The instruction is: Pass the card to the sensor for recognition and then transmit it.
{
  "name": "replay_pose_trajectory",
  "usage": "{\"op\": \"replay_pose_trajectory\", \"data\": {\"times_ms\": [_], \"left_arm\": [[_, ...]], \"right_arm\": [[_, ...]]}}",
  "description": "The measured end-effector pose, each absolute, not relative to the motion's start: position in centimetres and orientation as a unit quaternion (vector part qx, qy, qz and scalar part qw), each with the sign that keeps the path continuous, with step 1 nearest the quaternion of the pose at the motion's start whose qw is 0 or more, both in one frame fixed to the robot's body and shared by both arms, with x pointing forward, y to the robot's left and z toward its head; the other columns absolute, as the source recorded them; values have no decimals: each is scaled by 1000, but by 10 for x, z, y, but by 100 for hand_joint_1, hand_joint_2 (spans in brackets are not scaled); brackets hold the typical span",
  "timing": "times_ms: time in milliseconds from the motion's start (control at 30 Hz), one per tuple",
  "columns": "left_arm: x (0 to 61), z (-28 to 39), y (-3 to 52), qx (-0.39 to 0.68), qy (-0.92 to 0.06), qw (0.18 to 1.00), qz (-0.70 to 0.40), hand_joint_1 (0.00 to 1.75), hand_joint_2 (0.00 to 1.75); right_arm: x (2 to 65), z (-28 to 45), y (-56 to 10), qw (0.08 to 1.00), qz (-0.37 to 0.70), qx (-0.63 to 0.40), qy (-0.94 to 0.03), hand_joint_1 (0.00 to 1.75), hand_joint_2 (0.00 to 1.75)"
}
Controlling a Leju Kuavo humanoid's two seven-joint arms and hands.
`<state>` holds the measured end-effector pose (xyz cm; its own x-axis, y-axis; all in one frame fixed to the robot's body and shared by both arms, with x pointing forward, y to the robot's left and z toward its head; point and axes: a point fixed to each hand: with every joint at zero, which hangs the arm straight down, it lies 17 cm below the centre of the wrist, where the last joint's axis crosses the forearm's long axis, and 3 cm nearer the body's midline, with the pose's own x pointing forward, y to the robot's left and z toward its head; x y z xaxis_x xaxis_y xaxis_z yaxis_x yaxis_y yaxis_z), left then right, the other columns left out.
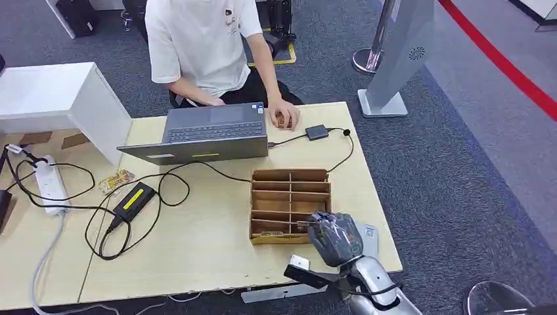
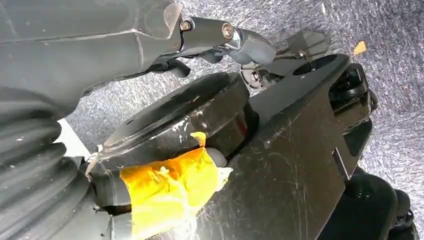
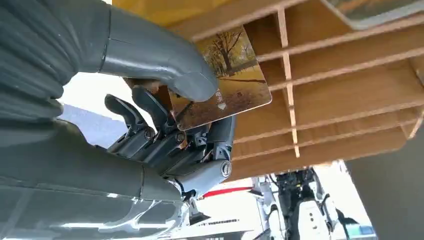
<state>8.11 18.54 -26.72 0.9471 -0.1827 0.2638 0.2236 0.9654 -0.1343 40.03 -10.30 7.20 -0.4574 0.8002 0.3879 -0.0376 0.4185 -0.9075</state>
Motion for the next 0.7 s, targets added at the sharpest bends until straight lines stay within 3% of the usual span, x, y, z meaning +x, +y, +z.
{"op": "replay_pose_trajectory", "data": {"times_ms": [367,700], "left_arm": [[79,-267,184,-89,-120,983,-105,0,175],[77,-266,183,-97,-118,982,-108,0,175]], "right_arm": [[441,141,-119,455,415,-242,-749,164,175],[490,228,-121,459,390,-156,-783,164,175]]}}
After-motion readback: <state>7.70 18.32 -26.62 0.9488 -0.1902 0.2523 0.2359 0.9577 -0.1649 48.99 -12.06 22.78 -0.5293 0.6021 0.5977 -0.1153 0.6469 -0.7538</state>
